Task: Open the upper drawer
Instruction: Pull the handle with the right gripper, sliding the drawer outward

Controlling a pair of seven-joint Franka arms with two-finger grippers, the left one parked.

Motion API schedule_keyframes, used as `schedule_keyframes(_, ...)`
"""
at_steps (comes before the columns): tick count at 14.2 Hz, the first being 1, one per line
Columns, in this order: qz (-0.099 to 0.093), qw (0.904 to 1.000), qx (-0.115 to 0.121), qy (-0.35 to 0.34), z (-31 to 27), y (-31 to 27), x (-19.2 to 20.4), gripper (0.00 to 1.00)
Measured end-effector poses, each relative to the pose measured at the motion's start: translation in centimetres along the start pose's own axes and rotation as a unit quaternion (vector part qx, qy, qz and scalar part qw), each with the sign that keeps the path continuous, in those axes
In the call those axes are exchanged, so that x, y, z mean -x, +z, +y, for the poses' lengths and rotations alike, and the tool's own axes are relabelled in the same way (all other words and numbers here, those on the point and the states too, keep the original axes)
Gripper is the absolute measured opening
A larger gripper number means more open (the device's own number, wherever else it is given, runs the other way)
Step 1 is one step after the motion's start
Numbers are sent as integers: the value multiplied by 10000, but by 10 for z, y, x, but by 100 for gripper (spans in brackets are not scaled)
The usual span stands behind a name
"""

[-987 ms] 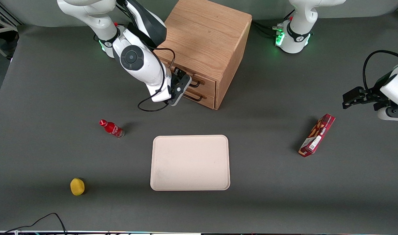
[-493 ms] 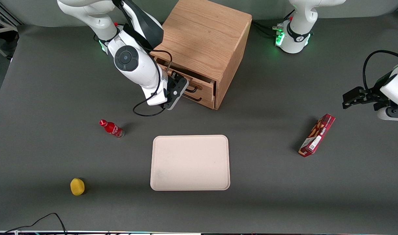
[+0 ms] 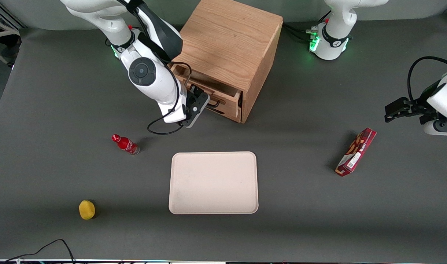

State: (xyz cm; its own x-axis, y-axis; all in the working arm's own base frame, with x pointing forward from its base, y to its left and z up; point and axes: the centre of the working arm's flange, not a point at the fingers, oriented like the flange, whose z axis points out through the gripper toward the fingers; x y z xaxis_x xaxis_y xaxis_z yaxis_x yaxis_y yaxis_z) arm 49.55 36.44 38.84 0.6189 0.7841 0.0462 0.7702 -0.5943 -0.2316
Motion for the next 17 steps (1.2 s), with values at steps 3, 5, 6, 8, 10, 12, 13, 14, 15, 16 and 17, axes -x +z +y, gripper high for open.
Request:
schedule_keyframes(3,10,9999,109,31,14,-3,0,100)
schedule_keyframes(5,31,9999,138,59,23,-5,-1,100)
schedule_keyframes(6,45,9999,147,68,29,-6,-1,100)
schedule_keyframes(8,80,9998,161,93,40,-9,-1,100)
schedule_keyframes(10,102,9998,174,87,46,-10,-2,100)
schedule_keyframes(12,121,9997,208,93,53,-12,-3,100)
schedule_keyframes(13,126,9996,225,88,57,-13,-3,100)
schedule_keyframes(14,128,9996,252,74,61,-13,-3,100)
schedule_keyframes(15,130,9995,272,70,63,-14,-4,100)
schedule_keyframes(16,135,9995,290,77,67,-15,-4,100)
schedule_keyframes(17,137,9994,303,78,71,-16,-3,100)
